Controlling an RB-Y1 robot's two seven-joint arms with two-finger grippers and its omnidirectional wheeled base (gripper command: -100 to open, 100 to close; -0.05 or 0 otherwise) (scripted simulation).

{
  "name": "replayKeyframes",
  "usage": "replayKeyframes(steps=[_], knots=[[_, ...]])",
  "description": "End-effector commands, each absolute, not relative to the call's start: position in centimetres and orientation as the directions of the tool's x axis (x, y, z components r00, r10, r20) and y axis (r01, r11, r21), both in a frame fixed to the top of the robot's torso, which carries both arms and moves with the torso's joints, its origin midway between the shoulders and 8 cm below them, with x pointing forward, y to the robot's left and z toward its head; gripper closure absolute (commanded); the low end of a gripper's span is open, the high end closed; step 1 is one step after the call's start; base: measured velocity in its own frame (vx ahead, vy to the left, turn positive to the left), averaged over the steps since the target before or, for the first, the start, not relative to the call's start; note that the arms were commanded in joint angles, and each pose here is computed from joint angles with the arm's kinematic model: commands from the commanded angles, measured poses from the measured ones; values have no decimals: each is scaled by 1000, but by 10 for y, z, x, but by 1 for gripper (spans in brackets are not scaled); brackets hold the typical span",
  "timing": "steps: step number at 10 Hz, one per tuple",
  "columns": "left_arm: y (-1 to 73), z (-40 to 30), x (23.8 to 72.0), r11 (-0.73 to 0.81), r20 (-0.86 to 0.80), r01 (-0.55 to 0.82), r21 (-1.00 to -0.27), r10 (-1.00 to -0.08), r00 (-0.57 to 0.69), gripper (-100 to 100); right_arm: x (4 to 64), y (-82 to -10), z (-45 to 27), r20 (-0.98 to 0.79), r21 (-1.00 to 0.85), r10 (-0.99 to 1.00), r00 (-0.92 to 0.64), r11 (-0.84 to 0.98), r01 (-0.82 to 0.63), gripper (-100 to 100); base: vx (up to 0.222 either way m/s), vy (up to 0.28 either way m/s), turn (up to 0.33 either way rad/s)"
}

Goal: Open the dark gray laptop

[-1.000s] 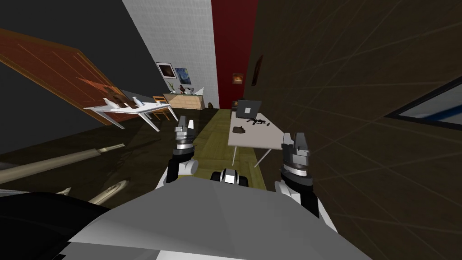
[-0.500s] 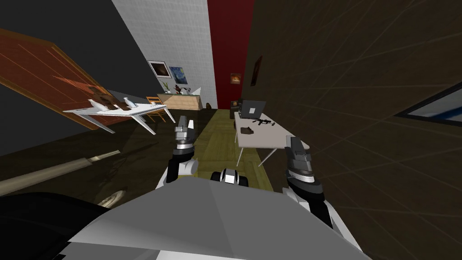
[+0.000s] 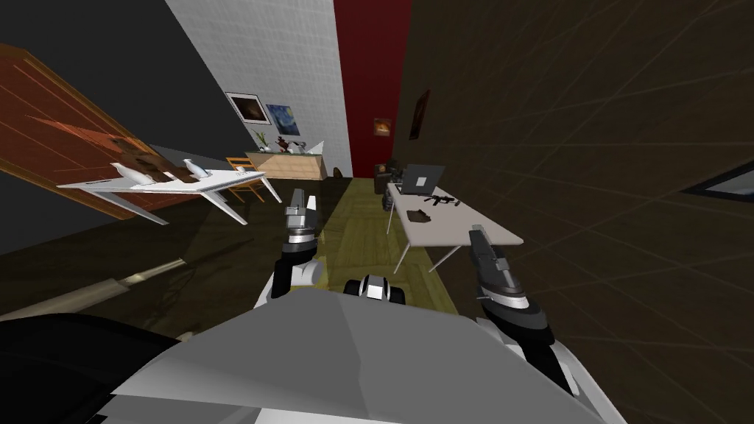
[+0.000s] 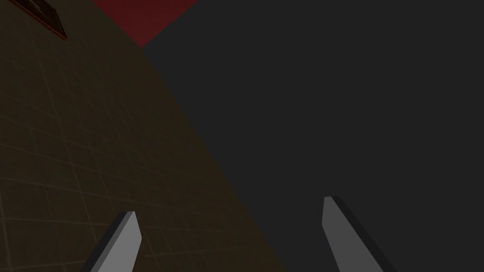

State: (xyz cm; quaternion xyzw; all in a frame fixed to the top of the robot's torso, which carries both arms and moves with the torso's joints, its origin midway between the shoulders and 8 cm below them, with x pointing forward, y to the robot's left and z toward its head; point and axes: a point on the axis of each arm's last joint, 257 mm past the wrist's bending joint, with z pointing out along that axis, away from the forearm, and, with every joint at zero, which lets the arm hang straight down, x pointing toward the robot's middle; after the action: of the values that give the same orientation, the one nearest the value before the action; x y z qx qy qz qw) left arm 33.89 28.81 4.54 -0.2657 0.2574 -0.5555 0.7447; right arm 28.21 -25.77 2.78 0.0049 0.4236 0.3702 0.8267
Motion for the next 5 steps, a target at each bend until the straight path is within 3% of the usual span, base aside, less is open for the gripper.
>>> replayKeyframes(steps=[1, 5], knots=[[288, 45, 339, 242, -88, 690, -682, -964, 250, 0, 277, -263, 18, -783, 222, 490, 382, 795, -564, -100, 83, 279, -130], [288, 45, 339, 242, -88, 690, -682, -964, 251, 0, 271, -276, 6, -877, 62, 286, 385, 864, -500, -100, 171, 262, -112]])
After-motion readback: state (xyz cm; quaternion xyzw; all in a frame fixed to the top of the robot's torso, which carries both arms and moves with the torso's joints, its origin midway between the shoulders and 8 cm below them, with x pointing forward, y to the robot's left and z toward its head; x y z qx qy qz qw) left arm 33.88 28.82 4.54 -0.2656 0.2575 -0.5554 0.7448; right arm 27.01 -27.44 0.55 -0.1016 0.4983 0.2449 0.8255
